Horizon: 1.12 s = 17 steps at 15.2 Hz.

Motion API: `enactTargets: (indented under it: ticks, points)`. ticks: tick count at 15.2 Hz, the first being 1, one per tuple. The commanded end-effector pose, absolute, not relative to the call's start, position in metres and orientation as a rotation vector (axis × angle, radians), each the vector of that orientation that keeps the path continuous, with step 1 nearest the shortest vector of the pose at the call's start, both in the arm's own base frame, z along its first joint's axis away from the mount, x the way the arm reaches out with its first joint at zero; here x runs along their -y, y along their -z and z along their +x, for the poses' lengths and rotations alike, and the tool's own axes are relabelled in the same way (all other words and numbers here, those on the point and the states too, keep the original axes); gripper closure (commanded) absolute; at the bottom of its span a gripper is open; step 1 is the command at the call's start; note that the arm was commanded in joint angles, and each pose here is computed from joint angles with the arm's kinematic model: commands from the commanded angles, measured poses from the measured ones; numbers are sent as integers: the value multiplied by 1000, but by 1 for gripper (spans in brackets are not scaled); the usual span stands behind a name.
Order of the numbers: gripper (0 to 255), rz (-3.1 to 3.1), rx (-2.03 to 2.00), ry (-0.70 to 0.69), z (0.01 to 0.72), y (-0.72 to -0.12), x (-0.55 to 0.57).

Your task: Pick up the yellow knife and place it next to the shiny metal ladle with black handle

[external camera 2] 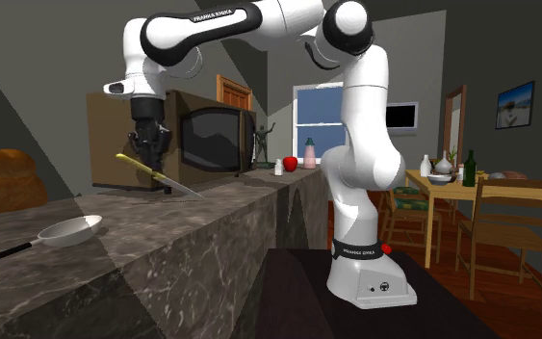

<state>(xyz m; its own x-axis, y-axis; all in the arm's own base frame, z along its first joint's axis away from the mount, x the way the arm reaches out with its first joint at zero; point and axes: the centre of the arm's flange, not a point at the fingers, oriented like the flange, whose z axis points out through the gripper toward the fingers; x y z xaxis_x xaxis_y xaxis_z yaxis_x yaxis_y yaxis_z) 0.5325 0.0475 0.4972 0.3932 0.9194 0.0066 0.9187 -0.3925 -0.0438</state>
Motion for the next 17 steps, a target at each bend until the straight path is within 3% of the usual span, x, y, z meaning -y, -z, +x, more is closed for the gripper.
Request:
enactTargets:
  ticks: [1,7,17]
  points:
    - [255,-2588,1708,-29,551,-498,-65]
    - [255,-2588,1708,-29,612,-498,-116]
    - [255,-2588,1708,-29,613,-451,-117]
